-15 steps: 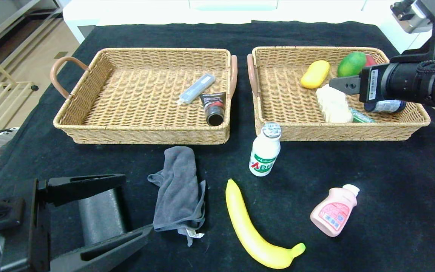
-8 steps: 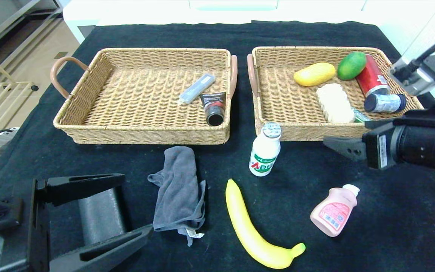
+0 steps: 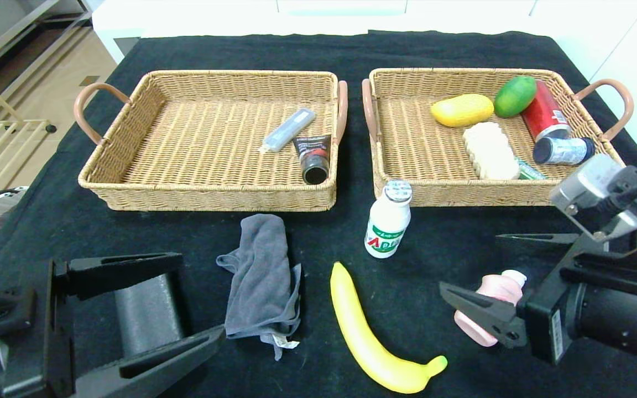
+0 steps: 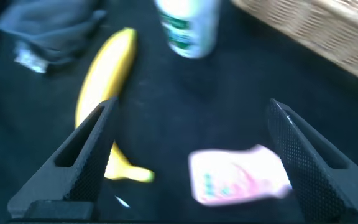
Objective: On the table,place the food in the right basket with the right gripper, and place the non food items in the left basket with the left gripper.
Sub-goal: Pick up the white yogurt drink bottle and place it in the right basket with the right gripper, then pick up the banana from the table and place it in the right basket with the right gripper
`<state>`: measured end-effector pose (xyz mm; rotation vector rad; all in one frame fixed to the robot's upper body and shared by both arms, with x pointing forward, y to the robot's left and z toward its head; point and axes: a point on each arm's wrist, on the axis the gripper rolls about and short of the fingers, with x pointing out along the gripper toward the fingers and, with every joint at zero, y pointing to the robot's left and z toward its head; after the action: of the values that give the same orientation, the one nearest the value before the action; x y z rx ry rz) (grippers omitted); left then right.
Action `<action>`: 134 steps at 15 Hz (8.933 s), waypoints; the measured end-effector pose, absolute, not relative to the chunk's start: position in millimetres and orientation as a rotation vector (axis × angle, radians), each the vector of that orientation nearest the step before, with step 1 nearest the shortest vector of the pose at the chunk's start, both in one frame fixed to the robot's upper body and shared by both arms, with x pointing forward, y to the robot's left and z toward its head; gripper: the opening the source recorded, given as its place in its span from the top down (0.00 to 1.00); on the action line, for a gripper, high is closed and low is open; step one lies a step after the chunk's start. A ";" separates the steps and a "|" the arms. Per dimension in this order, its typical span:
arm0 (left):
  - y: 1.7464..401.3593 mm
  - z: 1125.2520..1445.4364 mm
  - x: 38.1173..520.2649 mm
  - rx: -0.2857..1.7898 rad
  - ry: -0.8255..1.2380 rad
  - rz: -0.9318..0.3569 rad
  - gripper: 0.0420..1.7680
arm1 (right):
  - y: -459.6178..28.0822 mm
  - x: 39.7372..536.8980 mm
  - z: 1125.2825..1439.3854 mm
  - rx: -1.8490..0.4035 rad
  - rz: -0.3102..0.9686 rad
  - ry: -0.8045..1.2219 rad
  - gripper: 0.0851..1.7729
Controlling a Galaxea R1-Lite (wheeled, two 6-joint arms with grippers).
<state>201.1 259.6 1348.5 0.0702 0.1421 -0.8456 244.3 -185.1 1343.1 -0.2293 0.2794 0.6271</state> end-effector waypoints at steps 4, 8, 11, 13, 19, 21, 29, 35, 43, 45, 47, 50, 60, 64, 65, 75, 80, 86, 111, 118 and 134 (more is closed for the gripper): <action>259.3 1348.1 201.7 0.071 0.145 -0.845 0.03 | -152.4 250.4 1332.2 -0.237 0.665 0.253 0.04; 259.3 1347.8 201.7 0.072 0.145 -0.846 0.03 | -126.3 267.1 1329.8 -0.216 0.617 0.201 0.04; 259.7 1348.3 201.0 0.072 0.142 -0.845 0.03 | -111.5 279.0 1329.8 -0.208 0.560 0.187 0.04; 260.1 1349.0 200.4 0.072 0.137 -0.845 0.03 | -103.4 288.9 1332.1 -0.175 0.524 0.140 0.04; 260.4 1349.5 199.9 0.081 0.130 -0.845 0.03 | -94.6 312.8 1322.4 -0.145 0.423 0.109 0.04; 260.4 1349.5 199.9 0.081 0.130 -0.845 0.03 | -95.6 320.1 1321.9 -0.127 0.395 0.089 0.04; 244.3 1329.4 226.6 0.098 0.269 -0.845 0.03 | -91.5 331.7 1313.2 -0.093 0.376 0.072 0.14; 244.9 1329.7 225.6 0.098 0.266 -0.845 0.03 | -94.0 335.1 1311.6 -0.094 0.366 0.075 0.50; 259.7 1347.2 201.1 0.083 0.142 -0.845 0.03 | -95.7 336.8 1309.3 -0.101 0.364 0.083 0.52; 260.1 1347.6 200.4 0.083 0.139 -0.845 0.03 | -95.5 337.0 1309.5 -0.103 0.364 0.083 0.52; 260.3 1347.8 200.1 0.084 0.137 -0.845 0.03 | -95.6 336.7 1309.8 -0.105 0.366 0.083 0.52; 260.4 1347.9 200.0 0.083 0.136 -0.845 0.03 | -95.6 333.6 1312.3 -0.110 0.373 0.082 0.52; 262.2 1349.9 197.4 0.087 0.118 -0.842 0.03 | -119.6 314.4 1372.3 -0.074 0.361 -0.003 0.52; 262.2 1349.6 197.5 0.088 0.120 -0.842 0.03 | -140.1 329.5 1401.4 -0.027 0.283 -0.075 0.52; 262.2 1349.7 197.3 0.087 0.119 -0.843 0.03 | -143.4 333.9 1404.6 -0.020 0.266 -0.085 0.52; 262.7 1349.7 196.5 0.087 0.118 -0.843 0.03 | -163.0 403.6 1410.3 -0.004 0.129 -0.128 0.52; 262.8 1349.7 196.5 0.087 0.117 -0.842 0.03 | -166.5 422.0 1402.1 -0.010 0.112 -0.117 0.52; 262.9 1349.6 196.7 0.087 0.118 -0.840 0.03 | -166.0 428.9 1398.7 -0.015 0.104 -0.107 0.28; 264.4 1350.0 198.3 0.104 0.111 -0.806 0.03 | -127.2 248.1 1337.8 -0.217 0.469 0.457 0.05; 269.0 1355.1 196.8 0.108 0.082 -0.779 0.03 | -96.2 233.3 1314.4 -0.275 0.587 0.413 0.04; 274.5 1364.2 196.0 0.101 0.045 -0.740 0.03 | -60.5 247.0 1251.8 -0.455 0.579 0.398 0.04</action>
<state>196.0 274.5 1364.2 0.1014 0.0450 -0.7405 247.0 -60.5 1251.8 -0.4551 0.3975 0.5787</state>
